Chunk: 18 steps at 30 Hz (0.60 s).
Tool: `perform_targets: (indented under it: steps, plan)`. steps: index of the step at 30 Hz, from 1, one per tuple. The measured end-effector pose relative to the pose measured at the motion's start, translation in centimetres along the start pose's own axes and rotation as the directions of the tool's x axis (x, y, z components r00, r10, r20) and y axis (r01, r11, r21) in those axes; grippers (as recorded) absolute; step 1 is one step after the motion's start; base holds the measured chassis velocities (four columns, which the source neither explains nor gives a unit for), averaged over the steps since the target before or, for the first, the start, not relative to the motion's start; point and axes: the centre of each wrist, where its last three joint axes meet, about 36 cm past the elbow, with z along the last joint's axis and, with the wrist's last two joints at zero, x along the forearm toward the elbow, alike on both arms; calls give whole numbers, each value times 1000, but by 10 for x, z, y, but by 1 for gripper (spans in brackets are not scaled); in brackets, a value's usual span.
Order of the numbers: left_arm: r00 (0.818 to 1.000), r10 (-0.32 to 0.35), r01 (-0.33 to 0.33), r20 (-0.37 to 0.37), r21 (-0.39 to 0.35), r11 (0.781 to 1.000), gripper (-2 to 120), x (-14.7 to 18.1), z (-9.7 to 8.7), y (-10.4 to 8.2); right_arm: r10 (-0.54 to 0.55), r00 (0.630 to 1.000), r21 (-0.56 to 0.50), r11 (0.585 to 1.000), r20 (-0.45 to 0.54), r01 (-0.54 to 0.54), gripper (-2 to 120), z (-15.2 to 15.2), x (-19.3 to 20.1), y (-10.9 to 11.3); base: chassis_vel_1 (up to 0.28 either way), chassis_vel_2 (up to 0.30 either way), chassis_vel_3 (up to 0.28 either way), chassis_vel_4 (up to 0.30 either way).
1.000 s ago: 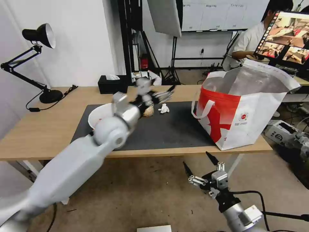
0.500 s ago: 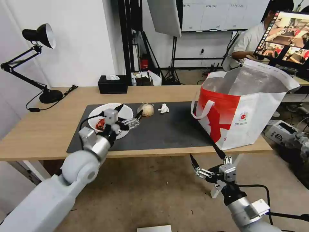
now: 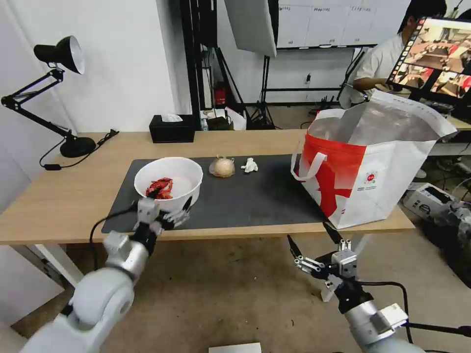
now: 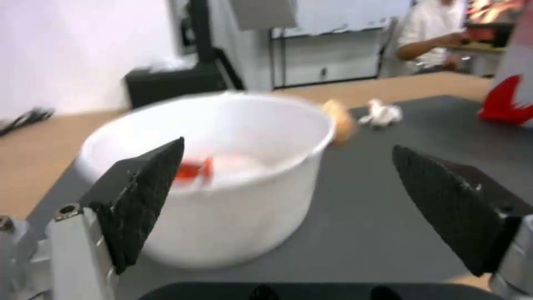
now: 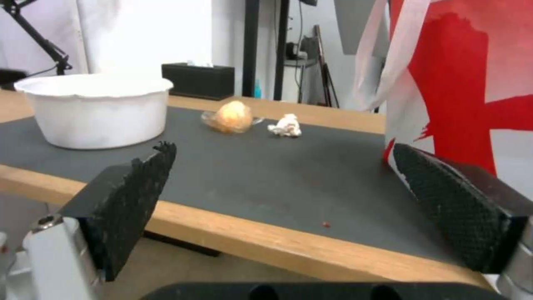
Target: Pick up the trash from the table and place it into the takeout bag.
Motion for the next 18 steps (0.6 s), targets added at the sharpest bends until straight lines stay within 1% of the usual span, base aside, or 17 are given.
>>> perform_targets:
  steps: [2, 3, 6, 7, 10, 11, 13, 14, 17, 18]
  plan:
    - [999, -38, 38, -5, 10, 999, 100, 11, 7, 0, 3, 1000, -6, 1000, -4, -3, 100, 2, 0, 0, 0, 0, 0, 0]
    - [999, -38, 38, -5, 10, 999, 100, 11, 7, 0, 3, 1000, -6, 1000, -4, -3, 100, 2, 0, 0, 0, 0, 0, 0]
    - [995, -101, 101, -17, 3, 995, 100, 33, 25, -2, 16, 1000, -27, 1000, -17, -16, 100, 8, 2, 1, 0, 0, 0, 0]
    - [995, -101, 101, -17, 3, 995, 100, 33, 25, -2, 16, 1000, -27, 1000, -17, -16, 100, 8, 2, 1, 0, 0, 0, 0]
    - [989, -146, 146, -33, 1, 989, 100, 51, 40, -4, 28, 999, -36, 999, -21, -29, 100, 13, 3, 1, 0, 0, 0, 0]
    - [989, -146, 146, -33, 1, 989, 100, 51, 40, -4, 28, 999, -36, 999, -21, -29, 100, 13, 3, 1, 0, 0, 0, 0]
    - [984, -167, 168, -59, 14, 986, 100, 67, 55, -7, 36, 999, -44, 998, -24, -37, 100, 21, 5, 1, 0, 0, 0, 0]
    - [984, -167, 168, -59, 14, 986, 100, 67, 55, -7, 36, 999, -44, 998, -24, -37, 100, 21, 5, 1, 0, 0, 0, 0]
    - [981, -172, 175, -88, 18, 984, 100, 83, 70, -9, 40, 999, -61, 997, -30, -42, 100, 33, 6, 4, 0, 0, 0, 0]
    - [981, -172, 175, -88, 18, 984, 100, 83, 70, -9, 40, 999, -61, 997, -30, -42, 100, 33, 6, 4, 0, 0, 0, 0]
